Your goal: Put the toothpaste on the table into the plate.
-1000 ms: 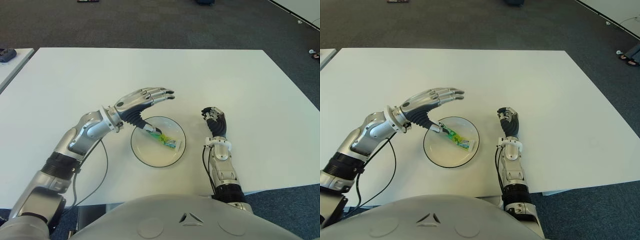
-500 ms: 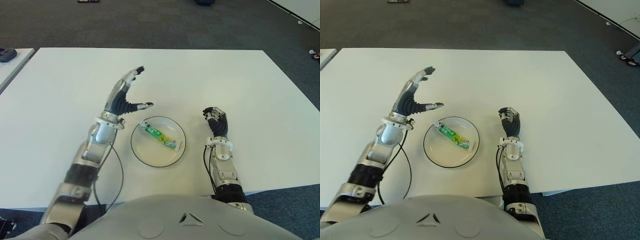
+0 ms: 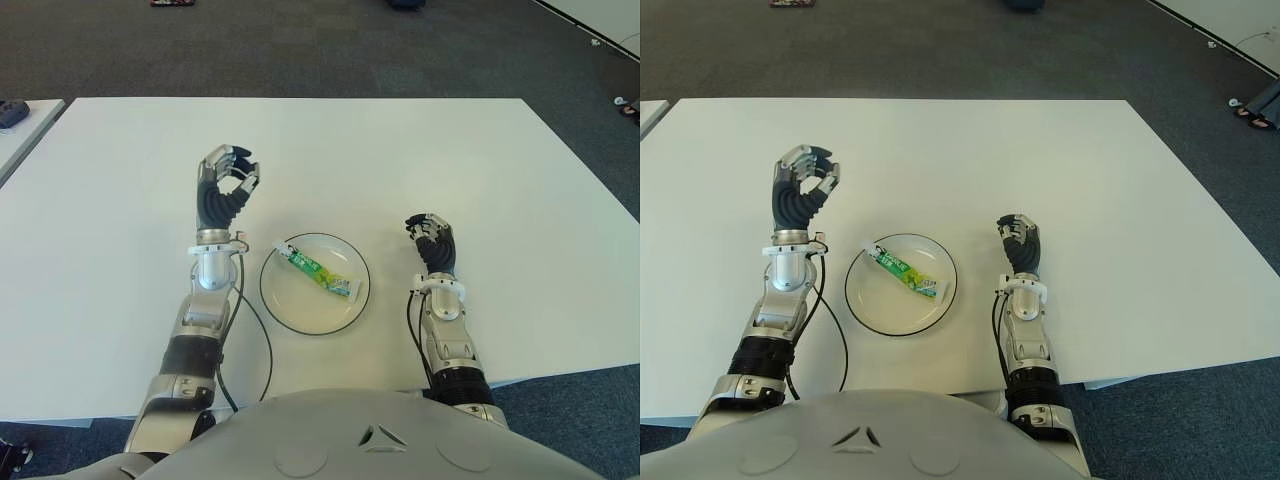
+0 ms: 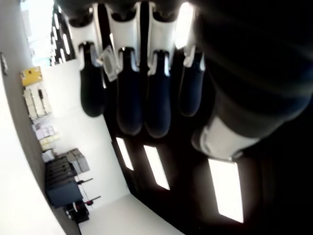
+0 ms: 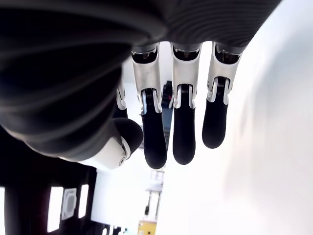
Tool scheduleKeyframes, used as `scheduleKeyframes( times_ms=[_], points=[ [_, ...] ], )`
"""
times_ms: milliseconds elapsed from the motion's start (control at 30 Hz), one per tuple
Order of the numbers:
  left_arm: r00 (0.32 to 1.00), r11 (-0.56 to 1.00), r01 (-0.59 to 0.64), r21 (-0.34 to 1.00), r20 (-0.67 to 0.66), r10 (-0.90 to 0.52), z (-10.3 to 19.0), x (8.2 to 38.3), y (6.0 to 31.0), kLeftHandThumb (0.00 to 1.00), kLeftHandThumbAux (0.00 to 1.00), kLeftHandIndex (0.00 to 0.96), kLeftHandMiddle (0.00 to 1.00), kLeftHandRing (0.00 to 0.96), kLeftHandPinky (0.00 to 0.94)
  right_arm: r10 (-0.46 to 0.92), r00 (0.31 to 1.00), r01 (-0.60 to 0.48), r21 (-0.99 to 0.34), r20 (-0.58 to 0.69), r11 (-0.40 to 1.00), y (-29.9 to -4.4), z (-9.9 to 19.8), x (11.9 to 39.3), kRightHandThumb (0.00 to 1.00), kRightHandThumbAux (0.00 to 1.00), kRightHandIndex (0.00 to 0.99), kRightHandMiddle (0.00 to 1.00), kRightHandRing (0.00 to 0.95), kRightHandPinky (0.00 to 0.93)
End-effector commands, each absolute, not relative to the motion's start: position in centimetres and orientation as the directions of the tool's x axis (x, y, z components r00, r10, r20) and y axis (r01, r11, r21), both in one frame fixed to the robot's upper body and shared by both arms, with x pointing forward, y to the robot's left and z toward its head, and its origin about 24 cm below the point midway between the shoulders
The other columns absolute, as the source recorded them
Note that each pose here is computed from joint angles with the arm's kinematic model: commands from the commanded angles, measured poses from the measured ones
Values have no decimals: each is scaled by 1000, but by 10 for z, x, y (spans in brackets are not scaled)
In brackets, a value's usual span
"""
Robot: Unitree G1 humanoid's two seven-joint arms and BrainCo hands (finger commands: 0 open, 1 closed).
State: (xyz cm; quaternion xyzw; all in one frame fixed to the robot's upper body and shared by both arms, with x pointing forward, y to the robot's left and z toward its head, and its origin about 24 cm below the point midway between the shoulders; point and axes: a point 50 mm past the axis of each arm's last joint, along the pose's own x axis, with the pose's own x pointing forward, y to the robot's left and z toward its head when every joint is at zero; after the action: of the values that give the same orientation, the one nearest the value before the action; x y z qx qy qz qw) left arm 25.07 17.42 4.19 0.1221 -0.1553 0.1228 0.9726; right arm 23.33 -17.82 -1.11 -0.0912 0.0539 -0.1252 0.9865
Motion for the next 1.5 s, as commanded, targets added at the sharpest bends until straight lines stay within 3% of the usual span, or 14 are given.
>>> scheduleKeyframes(
  times_ms=[33, 367, 767, 1033, 1500],
  points=[
    [930, 934, -314, 167, 254, 267, 26, 247, 178, 696, 719, 430, 585, 568, 545, -246, 965, 228, -183, -86, 956, -177, -11, 235, 709, 729, 425, 454, 421, 420],
    [934, 931, -336, 143, 176, 310, 7, 243, 180, 699, 718, 431, 569, 551, 504, -251, 965, 233, -182, -82, 955, -177, -10, 236, 710, 729, 426, 452, 418, 413],
    [938, 927, -342, 155, 118, 327, -15, 236, 184, 698, 719, 432, 587, 569, 536, -250, 965, 233, -181, -76, 955, -178, -9, 236, 711, 729, 425, 456, 428, 428],
    [954, 935, -300, 189, 68, 292, -26, 229, 181, 697, 719, 431, 600, 593, 580, -250, 966, 237, -180, -58, 955, -178, -8, 236, 711, 729, 426, 458, 434, 431],
    [974, 946, -199, 256, -54, 220, -37, 218, 172, 695, 722, 431, 576, 565, 530, -247, 968, 238, -172, -36, 956, -176, -6, 238, 711, 729, 427, 457, 430, 427]
  ],
)
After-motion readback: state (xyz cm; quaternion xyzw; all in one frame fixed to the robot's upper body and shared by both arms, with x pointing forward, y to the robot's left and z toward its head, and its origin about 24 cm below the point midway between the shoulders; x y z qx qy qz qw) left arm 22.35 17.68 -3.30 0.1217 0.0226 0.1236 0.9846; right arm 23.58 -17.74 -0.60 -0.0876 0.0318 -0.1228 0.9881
